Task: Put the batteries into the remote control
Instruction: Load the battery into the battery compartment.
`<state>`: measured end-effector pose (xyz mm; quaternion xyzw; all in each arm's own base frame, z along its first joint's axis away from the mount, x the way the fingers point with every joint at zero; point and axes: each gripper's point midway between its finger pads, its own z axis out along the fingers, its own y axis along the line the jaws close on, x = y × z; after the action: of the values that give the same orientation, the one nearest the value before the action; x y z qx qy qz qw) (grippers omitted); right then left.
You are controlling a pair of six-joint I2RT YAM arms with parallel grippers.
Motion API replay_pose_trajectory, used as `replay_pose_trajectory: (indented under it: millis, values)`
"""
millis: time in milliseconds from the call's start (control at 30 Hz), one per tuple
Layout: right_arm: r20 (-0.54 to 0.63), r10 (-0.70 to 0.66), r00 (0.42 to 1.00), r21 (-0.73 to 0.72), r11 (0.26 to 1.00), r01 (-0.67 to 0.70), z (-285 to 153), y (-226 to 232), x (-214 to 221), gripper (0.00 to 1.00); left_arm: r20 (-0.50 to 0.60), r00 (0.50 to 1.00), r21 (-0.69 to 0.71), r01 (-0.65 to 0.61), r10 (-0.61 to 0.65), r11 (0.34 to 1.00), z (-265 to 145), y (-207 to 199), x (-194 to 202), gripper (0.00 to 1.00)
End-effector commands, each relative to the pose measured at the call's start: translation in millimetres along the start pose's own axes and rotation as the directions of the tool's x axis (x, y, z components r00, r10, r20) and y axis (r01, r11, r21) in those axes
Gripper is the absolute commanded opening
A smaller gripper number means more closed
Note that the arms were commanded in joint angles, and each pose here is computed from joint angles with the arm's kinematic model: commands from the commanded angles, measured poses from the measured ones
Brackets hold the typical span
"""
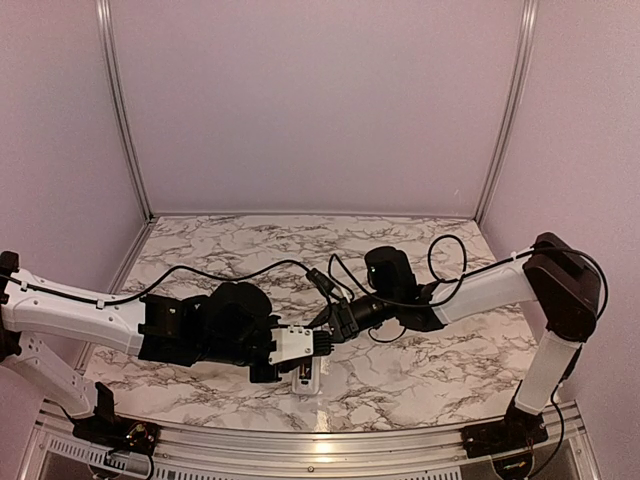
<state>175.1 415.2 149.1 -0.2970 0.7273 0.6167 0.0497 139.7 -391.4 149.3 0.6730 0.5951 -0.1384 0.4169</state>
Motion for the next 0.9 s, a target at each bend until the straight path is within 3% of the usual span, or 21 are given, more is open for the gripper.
replay_pose_trajectory:
  millis: [0,267,867]
  values:
    - [0.022,-0.068,0.997,-0.027,0.997,0.069,-1,24,-13,0.0,-0.03,1.0,0.029,0.007,-0.006,1.0,3,-6,4,0.19]
    - [0.028,-0.084,0.996,-0.029,0.996,0.084,-3,29,-17,0.0,-0.051,0.999,0.065,-0.001,0.004,0.998,4,-14,11,0.12]
    - [0.044,-0.133,0.99,-0.042,0.99,0.135,-6,46,-27,0.0,-0.109,0.994,0.133,0.01,0.004,0.991,14,-29,26,0.1]
